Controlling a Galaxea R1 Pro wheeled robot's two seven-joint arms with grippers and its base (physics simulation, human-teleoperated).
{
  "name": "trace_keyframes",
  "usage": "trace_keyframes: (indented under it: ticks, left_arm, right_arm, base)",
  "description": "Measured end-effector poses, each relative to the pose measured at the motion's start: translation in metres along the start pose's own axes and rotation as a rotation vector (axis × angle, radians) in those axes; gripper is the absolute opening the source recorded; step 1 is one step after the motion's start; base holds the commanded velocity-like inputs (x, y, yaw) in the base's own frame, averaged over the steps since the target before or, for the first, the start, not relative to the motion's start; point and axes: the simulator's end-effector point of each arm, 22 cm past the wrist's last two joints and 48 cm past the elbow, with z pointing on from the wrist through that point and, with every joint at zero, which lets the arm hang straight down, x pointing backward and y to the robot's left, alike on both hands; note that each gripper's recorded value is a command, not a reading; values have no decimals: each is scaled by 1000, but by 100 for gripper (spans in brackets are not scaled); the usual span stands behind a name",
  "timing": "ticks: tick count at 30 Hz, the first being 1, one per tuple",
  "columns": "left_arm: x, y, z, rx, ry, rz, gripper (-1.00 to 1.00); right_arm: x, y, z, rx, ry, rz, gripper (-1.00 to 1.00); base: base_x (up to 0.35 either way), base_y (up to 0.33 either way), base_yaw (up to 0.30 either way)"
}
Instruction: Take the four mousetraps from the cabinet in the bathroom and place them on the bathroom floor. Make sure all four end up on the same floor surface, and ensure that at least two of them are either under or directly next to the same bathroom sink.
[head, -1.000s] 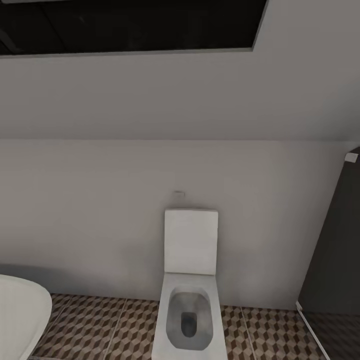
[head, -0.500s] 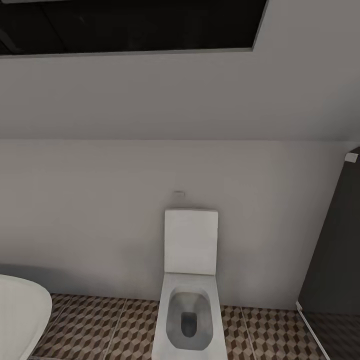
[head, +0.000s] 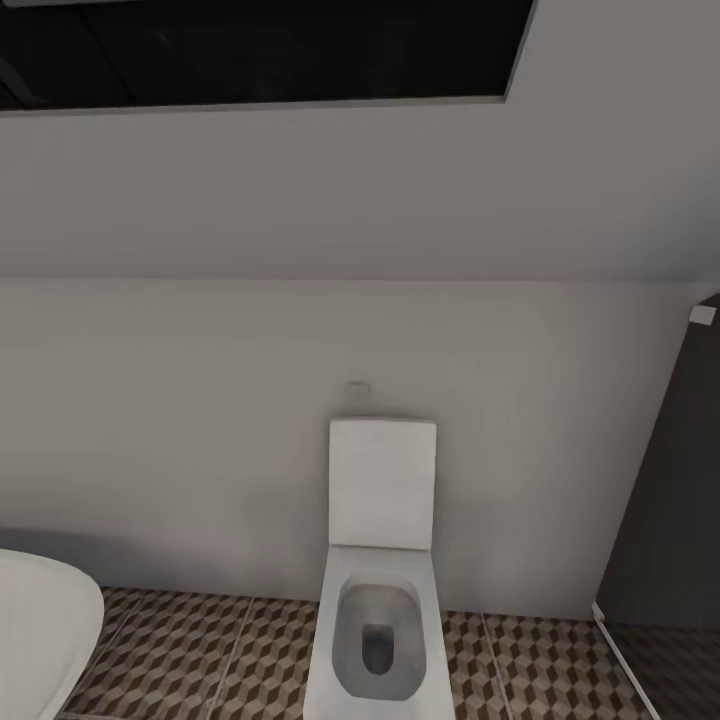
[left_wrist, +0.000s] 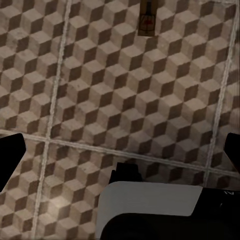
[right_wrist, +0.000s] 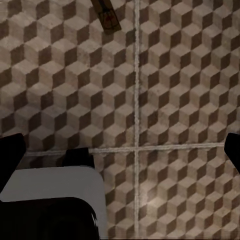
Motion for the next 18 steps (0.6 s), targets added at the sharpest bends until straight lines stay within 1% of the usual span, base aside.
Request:
trace_keyframes:
  ticks: [5, 7, 8, 9, 10, 15, 18]
  left_arm:
    - [3, -4, 0, 5, 2, 0, 100]
    - [3, -5, -1, 6, 2, 1, 100]
    - [3, -6, -1, 7, 2, 1, 100]
    - [3, -6, -1, 8, 2, 1, 100]
    - [3, -6, -1, 8, 1, 1, 100]
    - [2, -8, -1, 11, -1, 2, 100]
    - [2, -9, -1, 12, -3, 4, 100]
  right_arm:
    - [20, 16, -3, -22, 24, -16, 100]
    - [24, 22, -4, -31, 28, -31, 100]
    - [27, 27, -5, -39, 29, -51, 100]
    - [27, 27, -5, -39, 29, -51, 100]
    - [29, 30, -5, -44, 29, -71, 100]
    - [31, 35, -6, -54, 28, -109, 100]
    - [31, 36, -6, -56, 28, -118, 100]
  base:
    - [0, 0, 0]
    - [0, 0, 0]
    - [0, 0, 0]
    - [0, 0, 0]
    - [0, 0, 0]
    - [0, 0, 0]
    - [0, 0, 0]
